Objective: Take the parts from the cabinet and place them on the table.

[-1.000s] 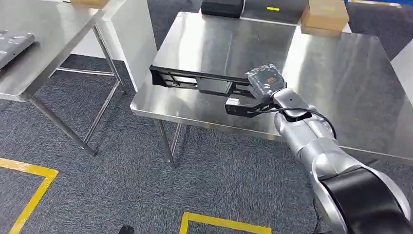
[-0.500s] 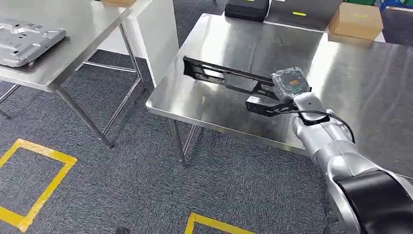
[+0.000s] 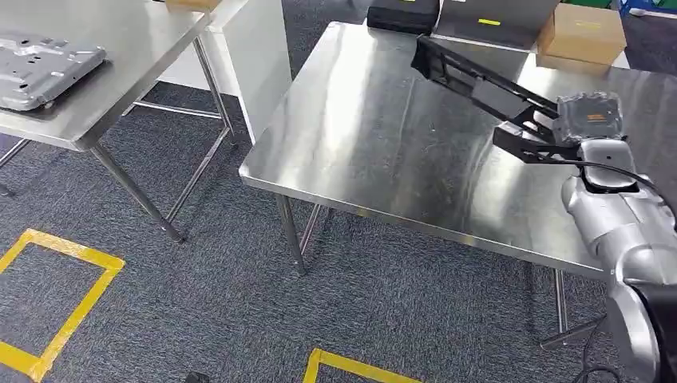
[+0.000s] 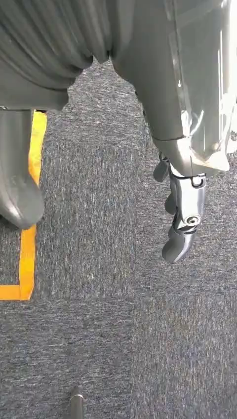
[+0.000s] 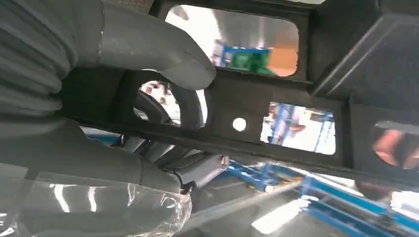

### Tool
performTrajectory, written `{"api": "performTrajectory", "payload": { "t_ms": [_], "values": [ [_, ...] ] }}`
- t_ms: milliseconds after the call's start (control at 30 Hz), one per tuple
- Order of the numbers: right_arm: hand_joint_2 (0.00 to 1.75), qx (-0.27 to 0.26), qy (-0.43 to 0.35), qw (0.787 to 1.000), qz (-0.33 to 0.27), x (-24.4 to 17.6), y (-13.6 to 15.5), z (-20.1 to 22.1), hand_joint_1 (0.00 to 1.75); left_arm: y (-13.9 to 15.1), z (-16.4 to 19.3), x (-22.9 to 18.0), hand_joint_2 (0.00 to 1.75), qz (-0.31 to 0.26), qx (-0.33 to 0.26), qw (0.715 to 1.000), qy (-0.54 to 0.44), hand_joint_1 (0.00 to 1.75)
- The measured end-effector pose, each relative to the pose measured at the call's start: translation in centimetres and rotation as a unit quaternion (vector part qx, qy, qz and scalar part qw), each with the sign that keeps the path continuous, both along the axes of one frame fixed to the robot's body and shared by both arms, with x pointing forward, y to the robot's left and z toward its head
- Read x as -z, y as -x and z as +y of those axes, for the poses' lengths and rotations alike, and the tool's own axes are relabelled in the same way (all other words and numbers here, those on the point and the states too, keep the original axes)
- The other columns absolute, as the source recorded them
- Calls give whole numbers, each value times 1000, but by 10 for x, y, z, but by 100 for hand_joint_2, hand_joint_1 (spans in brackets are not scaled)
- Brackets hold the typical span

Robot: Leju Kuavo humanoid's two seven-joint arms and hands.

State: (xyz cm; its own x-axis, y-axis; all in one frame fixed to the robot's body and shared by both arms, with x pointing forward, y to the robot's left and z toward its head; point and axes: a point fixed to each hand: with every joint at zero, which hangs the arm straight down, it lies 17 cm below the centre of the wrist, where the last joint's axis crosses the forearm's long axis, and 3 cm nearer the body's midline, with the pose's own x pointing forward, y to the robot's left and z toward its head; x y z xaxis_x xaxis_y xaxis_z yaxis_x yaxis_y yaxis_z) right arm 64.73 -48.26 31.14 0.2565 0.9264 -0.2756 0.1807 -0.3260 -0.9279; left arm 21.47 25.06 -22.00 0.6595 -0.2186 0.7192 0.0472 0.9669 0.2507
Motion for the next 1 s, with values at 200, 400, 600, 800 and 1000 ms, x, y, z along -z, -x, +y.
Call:
{"api": "performTrajectory", "payload": {
  "t_ms": [200, 400, 600, 800, 1000],
  "values": [
    [175, 29, -8, 1000, 1, 4, 13, -38, 169, -1, -1, -1, 175, -4, 10, 1000, -10, 0],
    [0, 42, -9, 999, -2, 9, 21, -56, 0, -4, -3, -4, 175, -14, 19, 1000, -13, 0],
    [0, 46, -7, 999, -1, 9, 23, -61, 0, -2, -5, -2, 0, -9, 20, 1000, -6, 0],
    [0, 53, -6, 999, -1, 8, 26, -69, 0, -2, -5, -2, 0, -7, 14, 1000, 0, 0],
    [0, 74, -6, 997, 15, 13, 31, -84, 0, -1, -5, -1, 0, -4, 9, 1000, 1, 0]
  ]
}}
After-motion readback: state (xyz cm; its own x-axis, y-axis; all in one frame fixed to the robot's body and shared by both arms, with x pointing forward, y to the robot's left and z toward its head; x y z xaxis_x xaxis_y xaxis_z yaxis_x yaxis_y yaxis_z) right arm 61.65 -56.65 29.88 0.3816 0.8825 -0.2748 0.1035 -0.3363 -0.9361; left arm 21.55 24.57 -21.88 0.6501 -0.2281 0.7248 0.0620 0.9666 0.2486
